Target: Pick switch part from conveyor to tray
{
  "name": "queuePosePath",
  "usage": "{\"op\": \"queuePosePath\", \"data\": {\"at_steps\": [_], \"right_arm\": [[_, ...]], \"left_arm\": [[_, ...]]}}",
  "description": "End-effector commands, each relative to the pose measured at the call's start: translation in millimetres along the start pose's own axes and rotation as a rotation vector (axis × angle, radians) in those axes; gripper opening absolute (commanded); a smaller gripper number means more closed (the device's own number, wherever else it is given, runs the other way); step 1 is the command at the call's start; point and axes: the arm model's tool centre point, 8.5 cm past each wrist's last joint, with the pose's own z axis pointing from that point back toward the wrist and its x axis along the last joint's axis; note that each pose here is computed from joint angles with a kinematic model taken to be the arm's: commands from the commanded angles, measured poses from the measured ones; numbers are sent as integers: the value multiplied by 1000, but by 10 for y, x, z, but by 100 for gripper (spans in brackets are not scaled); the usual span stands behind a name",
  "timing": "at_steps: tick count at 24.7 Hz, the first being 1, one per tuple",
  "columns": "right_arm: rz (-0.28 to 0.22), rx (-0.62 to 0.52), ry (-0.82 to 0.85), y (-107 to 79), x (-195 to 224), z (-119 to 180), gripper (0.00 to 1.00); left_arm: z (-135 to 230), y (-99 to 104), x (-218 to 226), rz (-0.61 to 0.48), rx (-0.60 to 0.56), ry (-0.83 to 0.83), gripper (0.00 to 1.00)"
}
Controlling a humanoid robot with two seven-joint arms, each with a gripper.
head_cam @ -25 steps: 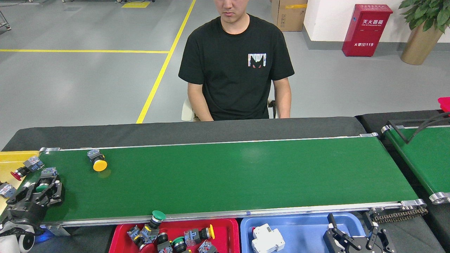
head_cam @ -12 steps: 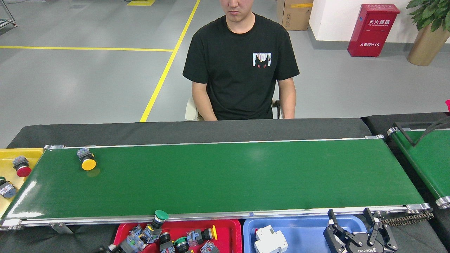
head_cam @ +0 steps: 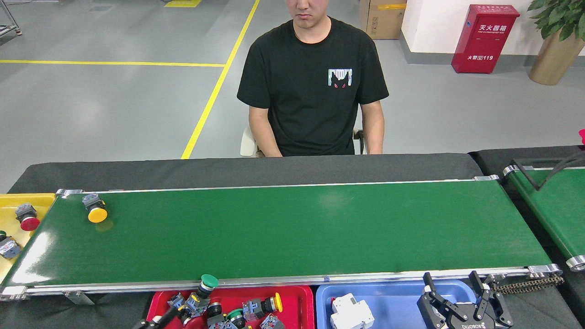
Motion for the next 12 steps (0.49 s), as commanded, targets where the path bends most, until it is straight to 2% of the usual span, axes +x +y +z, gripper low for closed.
{"op": "queuePosePath", "data": {"at_steps": [1, 3, 6, 12], "right_arm": [[-2, -17, -3, -53, 16, -9, 98], [-3, -17, 1, -52, 17, -9, 98], [-9, -19, 4, -53, 31, -4, 98], [-11, -7, 14, -29, 31, 96, 98]], "left_arm": [[148, 78, -364, -45, 14, 174, 100], [363, -13, -673, -56, -23, 323, 100], [644, -185, -947, -43, -82, 431, 100], [713, -155, -1038, -55, -83, 455, 100]]}}
